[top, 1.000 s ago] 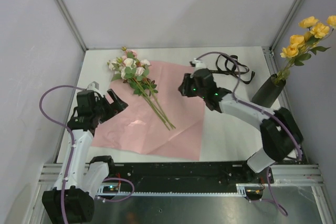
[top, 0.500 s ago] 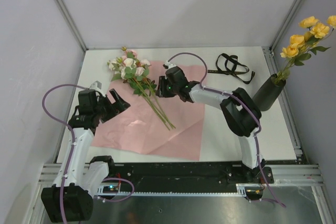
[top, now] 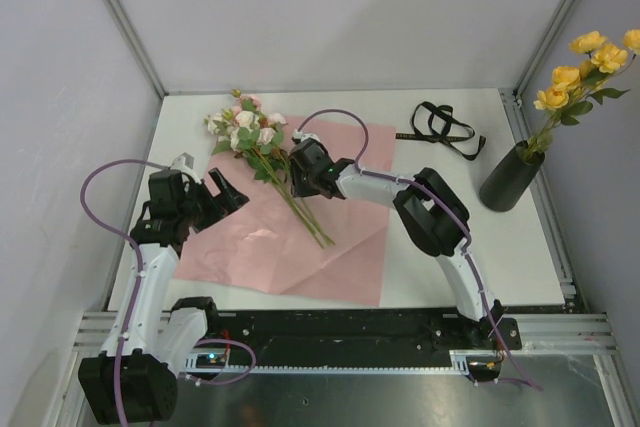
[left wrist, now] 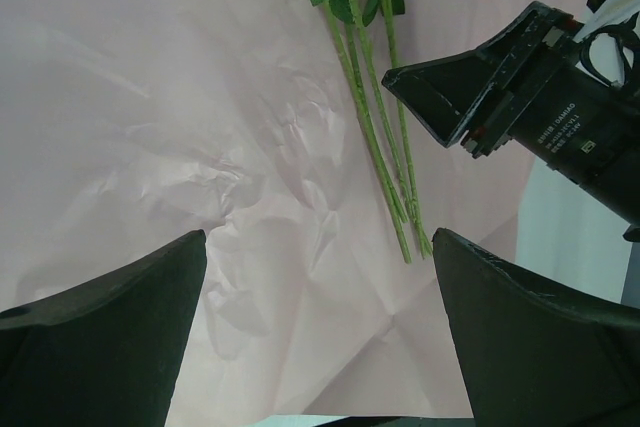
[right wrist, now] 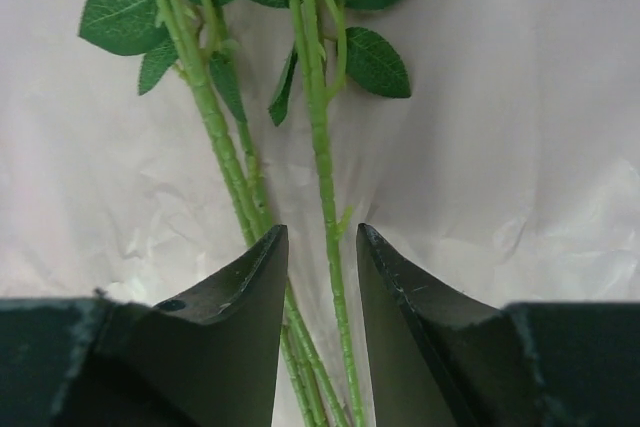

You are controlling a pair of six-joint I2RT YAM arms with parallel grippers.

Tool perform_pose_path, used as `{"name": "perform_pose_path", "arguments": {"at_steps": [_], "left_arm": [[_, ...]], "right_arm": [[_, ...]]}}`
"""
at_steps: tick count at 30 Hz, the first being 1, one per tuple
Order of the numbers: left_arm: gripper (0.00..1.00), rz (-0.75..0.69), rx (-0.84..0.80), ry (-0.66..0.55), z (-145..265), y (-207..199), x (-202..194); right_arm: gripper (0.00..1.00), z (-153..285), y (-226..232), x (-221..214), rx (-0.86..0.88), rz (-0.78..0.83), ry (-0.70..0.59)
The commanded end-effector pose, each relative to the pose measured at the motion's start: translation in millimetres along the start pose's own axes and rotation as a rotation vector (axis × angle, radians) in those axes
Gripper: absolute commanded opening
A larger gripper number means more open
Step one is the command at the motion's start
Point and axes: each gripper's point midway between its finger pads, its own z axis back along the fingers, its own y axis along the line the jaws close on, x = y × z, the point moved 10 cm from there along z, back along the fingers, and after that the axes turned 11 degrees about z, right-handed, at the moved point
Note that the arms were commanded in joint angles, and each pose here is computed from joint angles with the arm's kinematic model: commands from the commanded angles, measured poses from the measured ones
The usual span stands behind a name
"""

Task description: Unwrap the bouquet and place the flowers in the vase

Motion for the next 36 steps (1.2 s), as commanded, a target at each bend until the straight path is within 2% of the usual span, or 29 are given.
{"name": "perform_pose_path", "arguments": {"at_steps": [1, 21, 26, 30, 36], "left_arm": [[1.00, -0.012, -0.025, 0.001, -0.5, 0.2, -0.6], [1.00, -0.009, -0.022, -0.009, 0.1, 0.6, -0.2], [1.00, -0.008, -0.021, -0.009, 0.0, 0.9, -0.1], [1.00, -0.007, -0.020, -0.009, 0.1, 1.1, -0.3], [1.00, -0.005, -0.019, -0.012, 0.3, 1.3, 0.2]], "right_arm": [[0.39, -4.5, -2.4, 7.6, -0.061, 0.030, -0.026], [0.30, -16.8, 0.5, 8.6, -0.062, 0.074, -0.069], [0.15, -12.1, 4.1, 16.3, -0.049, 0.077, -0.101], [0.02, 11.6, 10.7, 36.6, -0.009, 0.076, -0.189], [0.00, 56.4, 13.9, 59.8, 0.031, 0.068, -0.314]]}}
